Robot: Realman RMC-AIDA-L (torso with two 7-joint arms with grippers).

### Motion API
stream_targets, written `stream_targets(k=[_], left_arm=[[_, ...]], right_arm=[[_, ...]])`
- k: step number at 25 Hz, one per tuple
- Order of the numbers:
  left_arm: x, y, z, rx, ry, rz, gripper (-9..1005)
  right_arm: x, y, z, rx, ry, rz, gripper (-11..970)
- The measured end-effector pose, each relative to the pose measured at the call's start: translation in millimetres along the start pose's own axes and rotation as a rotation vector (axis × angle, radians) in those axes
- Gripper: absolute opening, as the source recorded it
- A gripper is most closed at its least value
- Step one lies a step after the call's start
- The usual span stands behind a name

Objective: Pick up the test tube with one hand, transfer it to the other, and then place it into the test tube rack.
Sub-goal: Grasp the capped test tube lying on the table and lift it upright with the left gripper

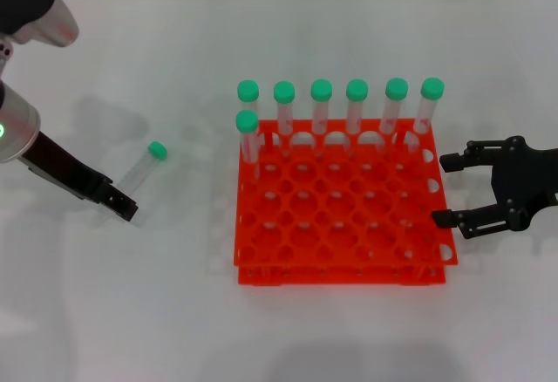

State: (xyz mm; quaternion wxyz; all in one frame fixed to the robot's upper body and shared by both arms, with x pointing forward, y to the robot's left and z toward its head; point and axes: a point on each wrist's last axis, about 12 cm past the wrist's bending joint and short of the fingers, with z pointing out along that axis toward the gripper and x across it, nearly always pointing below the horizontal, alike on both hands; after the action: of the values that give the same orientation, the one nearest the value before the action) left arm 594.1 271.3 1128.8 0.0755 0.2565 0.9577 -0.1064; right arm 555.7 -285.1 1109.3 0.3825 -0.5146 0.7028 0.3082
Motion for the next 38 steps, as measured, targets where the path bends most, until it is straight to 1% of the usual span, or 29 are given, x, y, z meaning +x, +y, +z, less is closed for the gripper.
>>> stream_targets(k=[7, 11, 17, 23, 34, 36, 38], left_arm=[[1.7, 1.6, 4.0, 0.002, 0.006, -0.008, 775], [2.0, 2.2, 6.0, 0.003, 0.009, -0.01, 553], [1.9, 3.1, 5.8, 0.0, 0.007, -0.011, 455], [2.5, 3.4, 7.2, 0.0, 0.008, -0.015, 402], [0.1, 3.0, 9.1, -0.003, -0.002, -0.023, 263], [0.2, 2.5, 10.2, 0.0, 0.001, -0.023, 184], [-0.2, 1.8, 10.5, 0.0, 0.001, -0.022, 184]], right_arm=[[-0.1, 1.0, 1.4, -0.005, -0.002, 0.001, 842], [-0.2, 1.3, 1.6, -0.006, -0.005, 0.002, 842], [-0.3, 1.6, 1.8, -0.008, -0.004, 0.001, 842], [-0.4, 1.1, 1.7, -0.005, -0.003, 0.0, 841], [-0.7, 0.0, 0.4, 0.003, -0.003, -0.002, 842], [-0.7, -0.1, 0.2, 0.003, -0.003, -0.001, 842], [-0.5, -0.2, -0.1, 0.004, -0.002, -0.001, 842]])
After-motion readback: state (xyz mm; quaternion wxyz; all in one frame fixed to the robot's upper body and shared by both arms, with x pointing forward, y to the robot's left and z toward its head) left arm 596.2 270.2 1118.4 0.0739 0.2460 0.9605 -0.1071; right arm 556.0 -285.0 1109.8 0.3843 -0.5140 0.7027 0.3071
